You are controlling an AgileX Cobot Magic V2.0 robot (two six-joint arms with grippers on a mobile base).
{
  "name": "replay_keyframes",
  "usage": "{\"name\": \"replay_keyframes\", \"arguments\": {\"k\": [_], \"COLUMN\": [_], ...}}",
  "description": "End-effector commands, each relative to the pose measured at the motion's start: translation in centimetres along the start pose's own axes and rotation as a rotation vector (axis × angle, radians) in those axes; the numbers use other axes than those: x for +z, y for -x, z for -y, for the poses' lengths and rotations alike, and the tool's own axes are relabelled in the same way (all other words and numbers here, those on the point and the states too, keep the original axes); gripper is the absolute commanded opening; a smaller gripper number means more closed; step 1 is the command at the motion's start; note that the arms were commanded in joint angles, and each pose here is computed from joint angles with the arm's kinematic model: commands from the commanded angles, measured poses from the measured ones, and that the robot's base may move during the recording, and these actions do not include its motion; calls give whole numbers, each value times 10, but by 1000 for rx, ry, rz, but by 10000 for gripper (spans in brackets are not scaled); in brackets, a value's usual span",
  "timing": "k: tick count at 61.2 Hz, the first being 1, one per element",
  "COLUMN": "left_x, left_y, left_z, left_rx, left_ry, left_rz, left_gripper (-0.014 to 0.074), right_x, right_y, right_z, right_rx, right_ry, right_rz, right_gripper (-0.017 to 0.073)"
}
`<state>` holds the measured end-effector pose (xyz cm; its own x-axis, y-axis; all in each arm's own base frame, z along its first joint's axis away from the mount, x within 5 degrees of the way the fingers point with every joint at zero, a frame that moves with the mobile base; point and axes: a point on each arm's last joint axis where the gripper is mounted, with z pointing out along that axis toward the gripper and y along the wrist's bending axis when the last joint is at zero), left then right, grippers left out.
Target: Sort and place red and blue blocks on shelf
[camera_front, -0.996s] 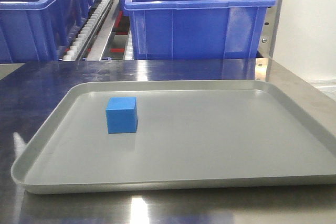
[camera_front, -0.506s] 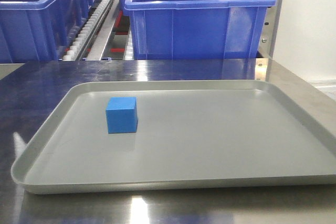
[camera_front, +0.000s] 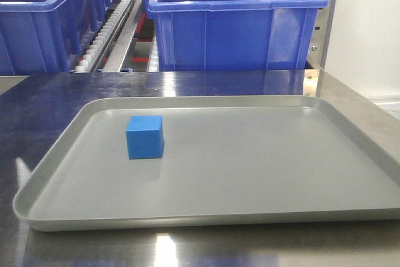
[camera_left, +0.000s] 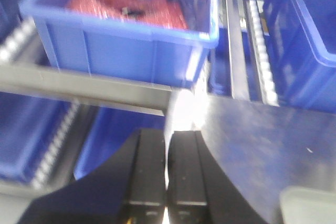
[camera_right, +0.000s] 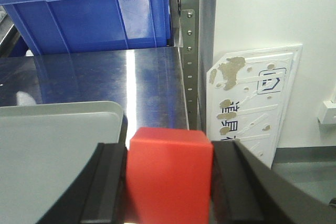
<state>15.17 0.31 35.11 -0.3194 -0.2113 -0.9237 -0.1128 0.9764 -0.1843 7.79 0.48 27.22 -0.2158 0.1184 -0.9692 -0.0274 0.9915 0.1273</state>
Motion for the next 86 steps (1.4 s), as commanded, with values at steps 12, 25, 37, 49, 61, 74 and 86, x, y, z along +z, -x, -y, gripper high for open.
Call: {"name": "replay_keyframes", "arguments": {"k": [12, 25, 37, 49, 61, 74, 86], "left_x": [6, 26, 48, 69, 84, 99, 104], "left_y": [-1, -17, -34, -43, -46, -56, -65], "left_z": [25, 47, 73, 104, 138, 167, 187], "left_rx": [-8, -64, -56, -16, 33, 70, 78], "left_ry": [-131, -224, -286, -339, -395, -419, -438], "left_rz": [-87, -230, -369, -464, -515, -589, -630], "left_gripper": [396, 514, 514, 514, 514, 514, 514], "right_x": [-3, -3, -3, -3, -3, -3, -3], "right_y": [17, 17, 17, 17, 17, 17, 17], "right_z": [-1, -1, -1, -1, -1, -1, -1], "right_rx": [-10, -10, -10, -10, -10, -10, -10], "right_ry": [-5, -5, -5, -5, -5, -5, -5], "right_rz": [107, 107, 107, 107, 107, 107, 107], "right_gripper": [49, 49, 49, 49, 49, 49, 49]}}
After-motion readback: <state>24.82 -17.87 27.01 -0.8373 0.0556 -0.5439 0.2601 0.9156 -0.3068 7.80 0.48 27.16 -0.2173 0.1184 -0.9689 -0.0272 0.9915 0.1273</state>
